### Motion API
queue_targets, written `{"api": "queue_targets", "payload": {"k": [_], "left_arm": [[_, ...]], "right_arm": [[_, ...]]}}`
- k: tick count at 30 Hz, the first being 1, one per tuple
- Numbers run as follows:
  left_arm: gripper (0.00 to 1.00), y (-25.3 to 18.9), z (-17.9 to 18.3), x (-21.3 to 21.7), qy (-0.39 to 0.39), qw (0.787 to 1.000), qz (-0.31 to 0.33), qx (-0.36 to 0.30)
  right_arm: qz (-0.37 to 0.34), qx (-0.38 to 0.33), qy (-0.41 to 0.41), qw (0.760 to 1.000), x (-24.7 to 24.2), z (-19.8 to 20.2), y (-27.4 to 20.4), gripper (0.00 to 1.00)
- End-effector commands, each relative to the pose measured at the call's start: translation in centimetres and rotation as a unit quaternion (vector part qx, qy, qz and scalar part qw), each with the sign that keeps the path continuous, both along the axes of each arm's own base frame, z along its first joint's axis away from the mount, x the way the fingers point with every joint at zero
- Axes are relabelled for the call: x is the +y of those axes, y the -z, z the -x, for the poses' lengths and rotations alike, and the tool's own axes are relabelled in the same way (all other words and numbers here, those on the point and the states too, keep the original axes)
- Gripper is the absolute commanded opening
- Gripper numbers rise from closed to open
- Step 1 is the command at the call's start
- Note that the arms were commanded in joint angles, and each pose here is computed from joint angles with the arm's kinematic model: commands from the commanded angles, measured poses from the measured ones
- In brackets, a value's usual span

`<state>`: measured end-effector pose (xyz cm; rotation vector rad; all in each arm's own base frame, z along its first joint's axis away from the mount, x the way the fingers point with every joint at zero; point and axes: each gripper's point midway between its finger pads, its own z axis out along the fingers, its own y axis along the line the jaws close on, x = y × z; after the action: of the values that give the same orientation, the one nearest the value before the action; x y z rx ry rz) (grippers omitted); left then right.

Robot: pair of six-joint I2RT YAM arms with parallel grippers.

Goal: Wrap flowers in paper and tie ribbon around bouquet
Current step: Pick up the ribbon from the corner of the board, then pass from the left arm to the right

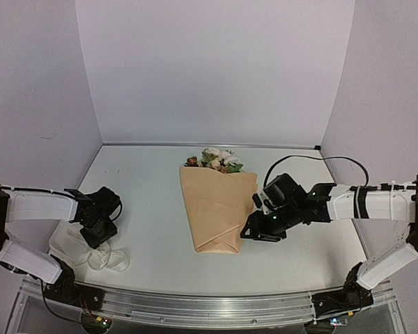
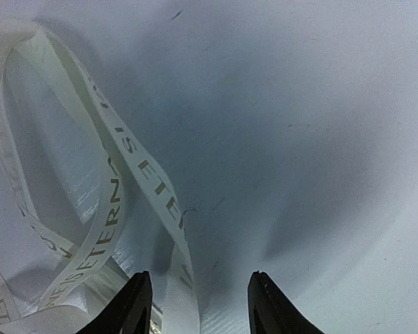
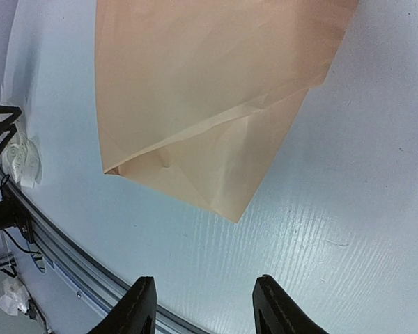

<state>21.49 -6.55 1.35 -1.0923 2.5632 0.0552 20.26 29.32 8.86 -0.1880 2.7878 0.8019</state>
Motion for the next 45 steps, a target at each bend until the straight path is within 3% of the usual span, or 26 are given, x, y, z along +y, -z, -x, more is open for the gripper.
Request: {"api": "queue_targets", "payload": {"k": [1,5,9,12,15,21,25,27,30,37,45], "left_arm": [[0.34,1.3,-0.6,-0.9,0.003,1.000,0.026,-0.011],[0.01,0.3,-2.1,-2.8,0.058,0.996,0.057,-0.036],[0.00,-6.0,-6.2,-8.5,0.193,0.965,0.111,-0.140],[0.00,-11.8,-7.4,-14.7,0.316,0.916,0.130,-0.209],[0.00,-16.1,-6.8,-21.0,0.424,0.855,0.159,-0.254],[0.00,-22.9,-3.9,-29.7,0.567,0.718,0.256,-0.313],[0.00,-24.3,-4.2,-31.7,0.579,0.693,0.281,-0.324],[0.00,-25.1,-3.6,-32.8,0.591,0.670,0.309,-0.326],[0.00,-26.4,-2.6,-33.8,0.606,0.637,0.339,-0.335],[0.00,-29.3,-0.6,-33.7,0.629,0.585,0.363,-0.361],[0.00,-31.6,0.3,-32.8,0.641,0.565,0.355,-0.378]], "right_arm": [[0.002,-0.027,0.002,1.000,-0.5,-0.2,-0.7,0.49],[0.009,-0.043,0.004,0.999,-1.0,-0.5,-1.0,0.45],[0.025,-0.074,0.002,0.997,-1.8,-1.0,-2.2,0.43],[0.032,-0.111,0.003,0.993,-2.4,-1.7,-3.7,0.43],[0.033,-0.155,0.003,0.987,-2.7,-2.6,-5.6,0.47],[-0.005,-0.219,-0.016,0.976,-1.2,-3.9,-8.4,0.58],[-0.091,-0.253,-0.031,0.963,1.6,-4.4,-10.1,0.64],[-0.131,-0.267,-0.035,0.954,2.8,-4.6,-11.0,0.65],[-0.130,-0.285,-0.038,0.949,3.0,-5.1,-10.6,0.65],[-0.128,-0.305,-0.103,0.938,6.7,-5.4,-9.3,0.69],[-0.147,-0.342,-0.120,0.920,10.4,-6.6,-9.7,0.70]]}}
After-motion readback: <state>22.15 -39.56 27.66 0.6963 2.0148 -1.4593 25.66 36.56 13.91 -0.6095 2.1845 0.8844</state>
